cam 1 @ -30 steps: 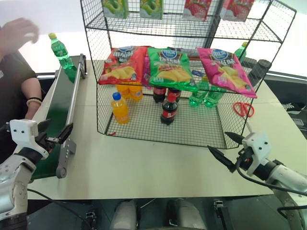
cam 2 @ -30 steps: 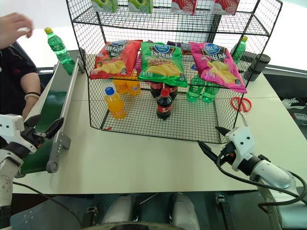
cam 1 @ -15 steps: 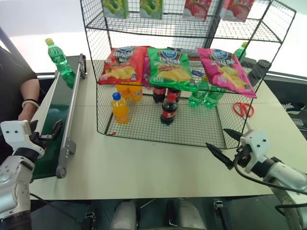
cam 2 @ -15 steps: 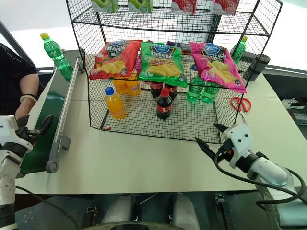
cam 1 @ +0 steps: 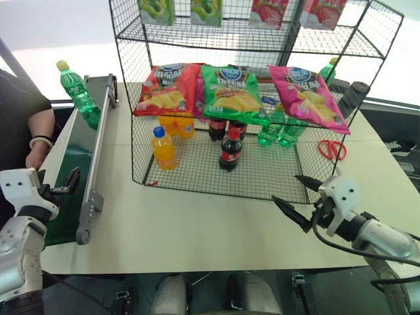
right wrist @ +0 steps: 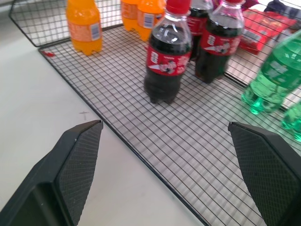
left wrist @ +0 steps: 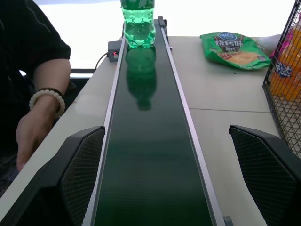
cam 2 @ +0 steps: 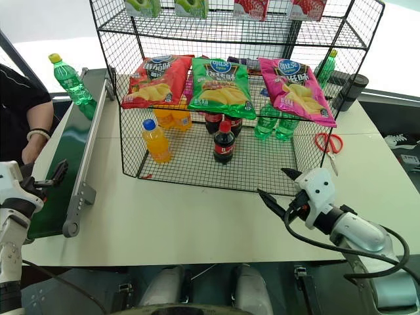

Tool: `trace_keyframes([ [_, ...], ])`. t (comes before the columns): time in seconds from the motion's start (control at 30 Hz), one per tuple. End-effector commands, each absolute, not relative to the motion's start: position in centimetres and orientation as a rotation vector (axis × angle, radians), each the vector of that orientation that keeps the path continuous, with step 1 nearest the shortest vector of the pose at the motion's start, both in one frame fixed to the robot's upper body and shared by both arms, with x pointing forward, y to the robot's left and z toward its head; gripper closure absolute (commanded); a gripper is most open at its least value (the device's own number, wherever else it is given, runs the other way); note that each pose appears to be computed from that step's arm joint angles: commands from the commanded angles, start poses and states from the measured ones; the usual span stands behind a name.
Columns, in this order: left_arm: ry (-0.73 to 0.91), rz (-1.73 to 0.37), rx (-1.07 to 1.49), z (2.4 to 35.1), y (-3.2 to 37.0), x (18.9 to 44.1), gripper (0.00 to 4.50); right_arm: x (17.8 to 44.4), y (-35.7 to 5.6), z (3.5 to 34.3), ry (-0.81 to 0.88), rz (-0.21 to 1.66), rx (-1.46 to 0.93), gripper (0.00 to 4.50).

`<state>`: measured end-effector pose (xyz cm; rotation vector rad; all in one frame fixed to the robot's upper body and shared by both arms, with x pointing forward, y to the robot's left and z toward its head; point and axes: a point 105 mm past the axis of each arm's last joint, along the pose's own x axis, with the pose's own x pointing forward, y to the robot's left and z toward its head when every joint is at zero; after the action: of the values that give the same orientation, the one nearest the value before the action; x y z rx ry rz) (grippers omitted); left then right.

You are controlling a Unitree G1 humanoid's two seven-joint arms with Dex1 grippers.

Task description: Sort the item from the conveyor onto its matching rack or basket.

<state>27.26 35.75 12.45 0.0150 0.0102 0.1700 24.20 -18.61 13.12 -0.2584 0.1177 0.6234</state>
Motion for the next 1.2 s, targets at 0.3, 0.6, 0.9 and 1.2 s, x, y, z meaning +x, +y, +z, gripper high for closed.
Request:
trace_keyframes([
  [0.3,-0.066,0.265,0.015,13.4,37.5,27.3,0.0,24.2,-16.9,14.4,0.059,0.688,-0.304,0.06],
  [0.6,-0.073,0.286,0.033,12.9,37.8,27.3,0.0,23.9,-17.2,13.3,0.07,0.701,-0.298,0.06],
  [0.9,-0.097,0.293,0.025,12.4,37.7,27.6,0.0,23.7,-17.0,12.5,0.07,0.71,-0.294,0.06],
  [1.2,-0.106,0.298,0.021,12.0,37.8,28.1,0.0,23.8,-17.1,12.2,0.061,0.696,-0.298,0.06],
])
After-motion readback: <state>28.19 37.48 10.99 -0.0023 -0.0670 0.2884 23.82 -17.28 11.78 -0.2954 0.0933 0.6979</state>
